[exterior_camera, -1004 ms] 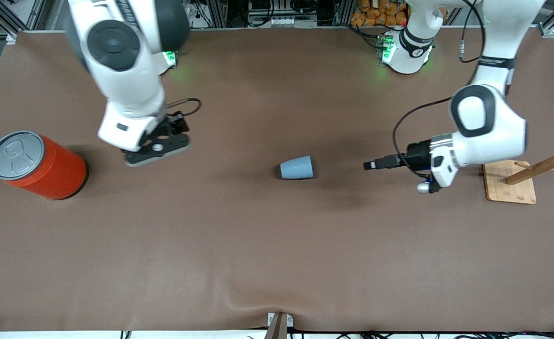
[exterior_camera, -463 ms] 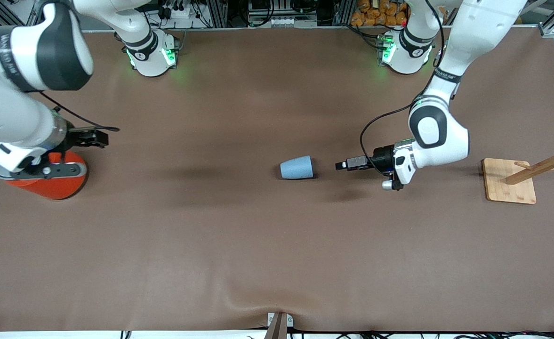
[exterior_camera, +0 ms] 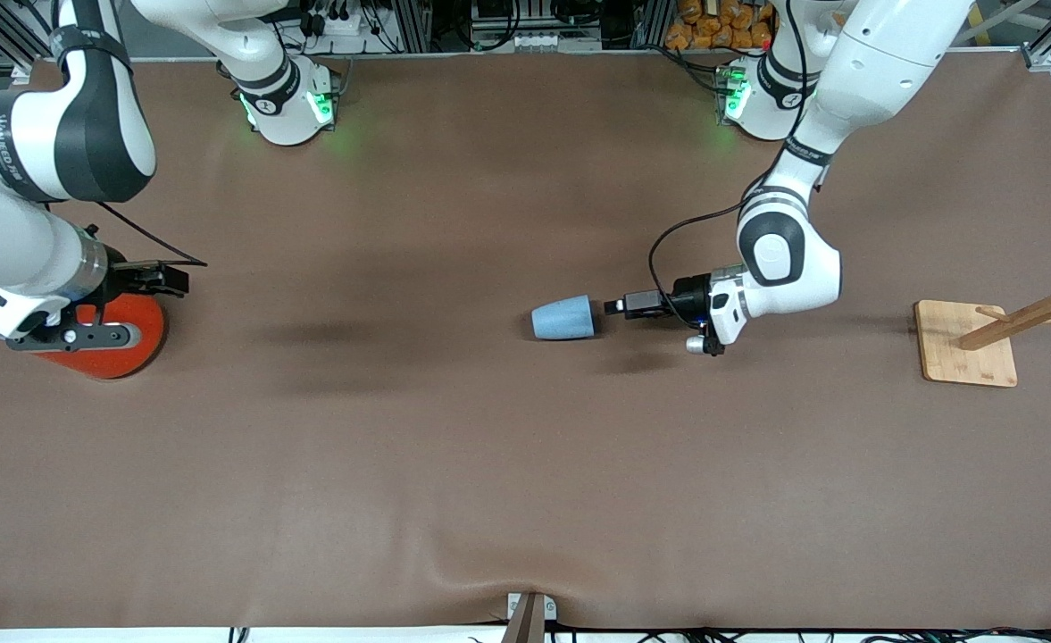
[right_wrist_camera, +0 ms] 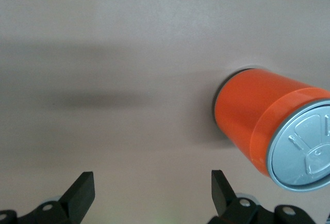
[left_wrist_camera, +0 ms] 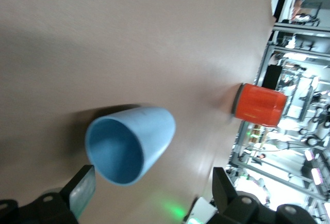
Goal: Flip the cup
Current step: 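Close the left gripper around the blue cup's base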
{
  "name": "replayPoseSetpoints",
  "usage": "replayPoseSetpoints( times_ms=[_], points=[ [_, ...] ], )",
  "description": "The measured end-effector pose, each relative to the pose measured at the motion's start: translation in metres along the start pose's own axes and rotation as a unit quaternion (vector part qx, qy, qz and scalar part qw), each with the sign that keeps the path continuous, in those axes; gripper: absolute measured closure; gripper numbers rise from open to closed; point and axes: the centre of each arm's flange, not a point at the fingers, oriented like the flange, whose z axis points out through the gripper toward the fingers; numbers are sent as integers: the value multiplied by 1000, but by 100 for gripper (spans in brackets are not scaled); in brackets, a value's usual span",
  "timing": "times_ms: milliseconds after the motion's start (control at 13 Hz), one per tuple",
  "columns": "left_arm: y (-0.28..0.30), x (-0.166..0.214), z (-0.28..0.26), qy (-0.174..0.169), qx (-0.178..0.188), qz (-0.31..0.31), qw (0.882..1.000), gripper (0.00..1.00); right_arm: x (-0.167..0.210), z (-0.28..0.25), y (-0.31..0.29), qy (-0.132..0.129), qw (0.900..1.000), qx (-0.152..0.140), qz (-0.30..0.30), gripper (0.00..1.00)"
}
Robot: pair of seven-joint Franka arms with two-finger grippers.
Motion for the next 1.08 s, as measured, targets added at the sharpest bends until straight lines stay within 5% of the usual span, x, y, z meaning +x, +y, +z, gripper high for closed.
replayPoseSetpoints(
  times_ms=[463, 849, 1081],
  points=[
    [-8, -14, 37, 15, -7, -10, 1000, 0, -34, 0, 85, 20, 999, 46, 0, 0],
    [-4, 4, 49, 19, -16, -6, 1000, 0, -33, -9, 61, 22, 997, 67, 19, 0],
    [-7, 6, 58, 14, -17, -6, 1000, 4, -38, -54, 64, 49, 996, 67, 26, 0]
  ],
)
